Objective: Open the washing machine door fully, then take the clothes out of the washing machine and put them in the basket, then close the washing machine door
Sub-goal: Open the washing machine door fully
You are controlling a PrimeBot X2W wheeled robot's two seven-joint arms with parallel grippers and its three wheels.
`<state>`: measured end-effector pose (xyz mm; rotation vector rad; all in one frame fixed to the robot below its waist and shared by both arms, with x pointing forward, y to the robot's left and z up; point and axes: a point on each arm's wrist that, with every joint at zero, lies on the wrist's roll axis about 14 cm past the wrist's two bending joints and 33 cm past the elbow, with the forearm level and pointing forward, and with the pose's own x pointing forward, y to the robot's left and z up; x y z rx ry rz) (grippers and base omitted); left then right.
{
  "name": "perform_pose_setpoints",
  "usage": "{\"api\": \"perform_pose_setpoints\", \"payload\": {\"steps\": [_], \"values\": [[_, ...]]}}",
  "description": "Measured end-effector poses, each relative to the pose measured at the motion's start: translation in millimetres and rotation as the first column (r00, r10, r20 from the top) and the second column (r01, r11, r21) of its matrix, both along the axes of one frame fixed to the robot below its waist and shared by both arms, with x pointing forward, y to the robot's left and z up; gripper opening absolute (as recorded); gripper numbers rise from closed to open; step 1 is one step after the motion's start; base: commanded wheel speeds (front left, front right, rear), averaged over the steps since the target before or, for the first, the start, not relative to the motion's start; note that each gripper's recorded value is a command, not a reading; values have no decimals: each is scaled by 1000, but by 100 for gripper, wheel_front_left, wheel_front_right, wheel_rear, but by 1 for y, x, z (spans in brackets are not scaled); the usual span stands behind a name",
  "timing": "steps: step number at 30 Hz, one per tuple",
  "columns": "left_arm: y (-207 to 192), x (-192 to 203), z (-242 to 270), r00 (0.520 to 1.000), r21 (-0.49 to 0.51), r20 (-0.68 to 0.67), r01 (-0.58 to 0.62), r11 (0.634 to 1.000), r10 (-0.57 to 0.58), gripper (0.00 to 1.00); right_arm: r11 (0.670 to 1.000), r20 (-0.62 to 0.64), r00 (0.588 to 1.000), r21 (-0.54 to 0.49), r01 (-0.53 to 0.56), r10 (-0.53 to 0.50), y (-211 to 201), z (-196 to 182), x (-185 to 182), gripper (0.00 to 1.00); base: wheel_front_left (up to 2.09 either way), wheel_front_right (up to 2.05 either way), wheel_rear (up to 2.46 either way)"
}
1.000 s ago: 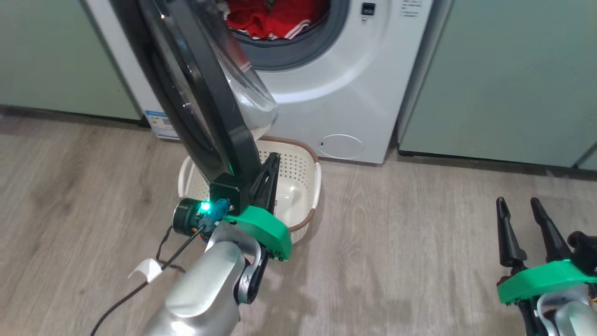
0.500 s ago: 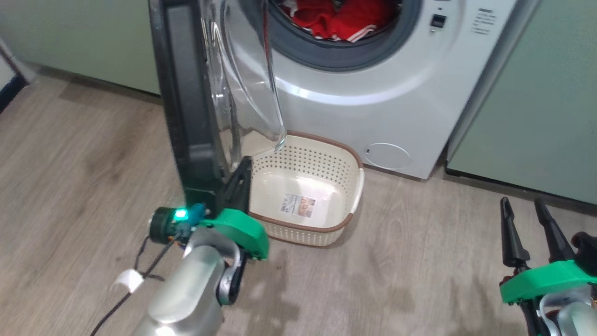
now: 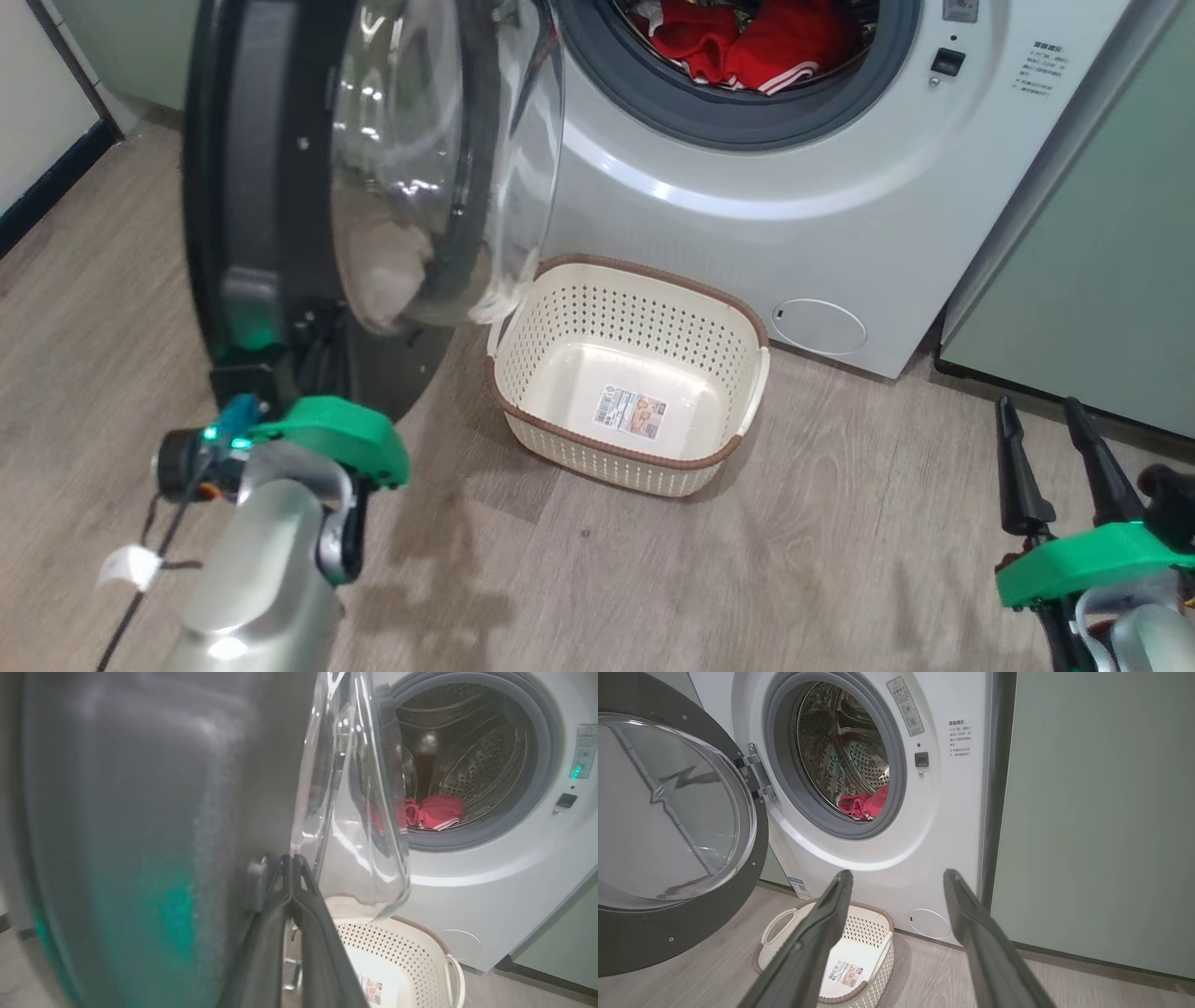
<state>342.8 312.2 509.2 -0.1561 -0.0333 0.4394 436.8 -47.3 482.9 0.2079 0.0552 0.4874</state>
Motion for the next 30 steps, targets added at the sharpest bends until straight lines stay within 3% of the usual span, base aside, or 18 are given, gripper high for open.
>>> {"api": "perform_pose_setpoints", "payload": {"steps": [19, 30], "values": [[100, -40, -7, 963, -14, -46, -267, 964, 266, 0, 1000, -28, 1000, 0, -1, 1, -1, -11, 0, 100, 0, 0, 0], [108, -29, -4, 961, -20, -48, -274, 962, 272, 0, 1000, -32, 999, -7, 28, -28, -13, -12, -3, 100, 0, 0, 0]]}}
